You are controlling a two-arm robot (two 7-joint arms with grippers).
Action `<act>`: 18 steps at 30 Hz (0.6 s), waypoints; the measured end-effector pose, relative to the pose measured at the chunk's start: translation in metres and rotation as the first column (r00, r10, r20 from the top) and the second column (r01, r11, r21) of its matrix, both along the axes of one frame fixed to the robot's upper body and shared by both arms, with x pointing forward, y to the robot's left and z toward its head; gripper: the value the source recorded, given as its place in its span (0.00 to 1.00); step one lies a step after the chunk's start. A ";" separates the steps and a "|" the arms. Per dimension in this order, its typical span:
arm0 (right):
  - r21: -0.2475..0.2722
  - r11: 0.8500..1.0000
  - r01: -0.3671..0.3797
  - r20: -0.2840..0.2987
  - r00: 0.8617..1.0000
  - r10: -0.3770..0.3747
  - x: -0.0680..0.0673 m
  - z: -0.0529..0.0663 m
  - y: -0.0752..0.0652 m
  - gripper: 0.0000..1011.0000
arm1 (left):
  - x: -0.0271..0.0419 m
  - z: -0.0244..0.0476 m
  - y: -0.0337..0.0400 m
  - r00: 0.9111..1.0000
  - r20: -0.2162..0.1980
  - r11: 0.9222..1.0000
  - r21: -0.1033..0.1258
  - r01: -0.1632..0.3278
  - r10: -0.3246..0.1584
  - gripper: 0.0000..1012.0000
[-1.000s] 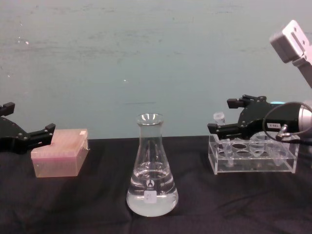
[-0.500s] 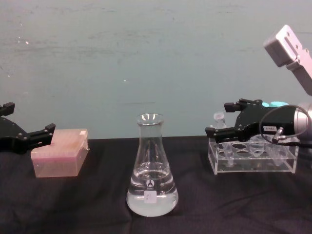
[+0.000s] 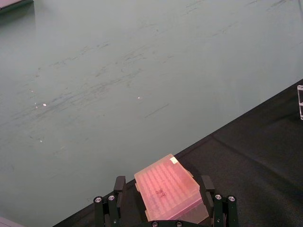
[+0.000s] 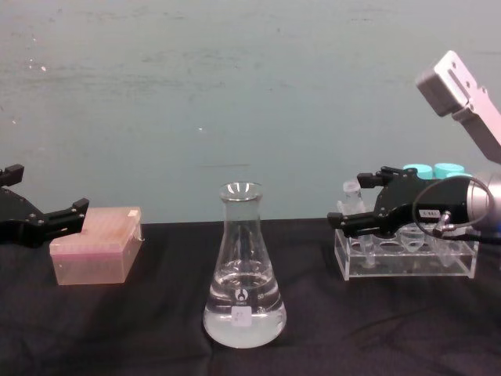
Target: Pour the liquid from the test tube into the beaker using one hand.
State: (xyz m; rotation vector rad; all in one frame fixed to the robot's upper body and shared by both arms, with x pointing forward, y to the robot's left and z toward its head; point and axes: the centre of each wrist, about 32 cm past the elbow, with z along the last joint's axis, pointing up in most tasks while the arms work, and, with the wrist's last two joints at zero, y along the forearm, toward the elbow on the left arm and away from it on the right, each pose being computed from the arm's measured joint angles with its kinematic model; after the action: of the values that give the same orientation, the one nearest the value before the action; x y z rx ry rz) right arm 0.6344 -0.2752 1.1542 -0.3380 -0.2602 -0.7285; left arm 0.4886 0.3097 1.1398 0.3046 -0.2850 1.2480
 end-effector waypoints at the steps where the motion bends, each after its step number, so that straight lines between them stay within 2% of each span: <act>1: 0.001 1.000 0.001 0.000 1.000 -0.001 0.000 0.000 0.000 0.99 | 0.0000 0.0000 0.0000 1.000 0.000 1.000 0.000 0.000 0.000 0.99; 18: 0.003 1.000 0.003 0.002 1.000 -0.003 0.000 0.000 -0.001 0.99 | 0.0000 0.0000 0.0000 1.000 0.000 1.000 0.000 0.000 0.000 0.99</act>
State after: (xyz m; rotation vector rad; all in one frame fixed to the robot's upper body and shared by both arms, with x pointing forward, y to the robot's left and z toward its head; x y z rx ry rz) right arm 0.6341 -0.2761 1.1545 -0.3352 -0.2605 -0.7324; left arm 0.4886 0.3097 1.1398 0.3046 -0.2850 1.2480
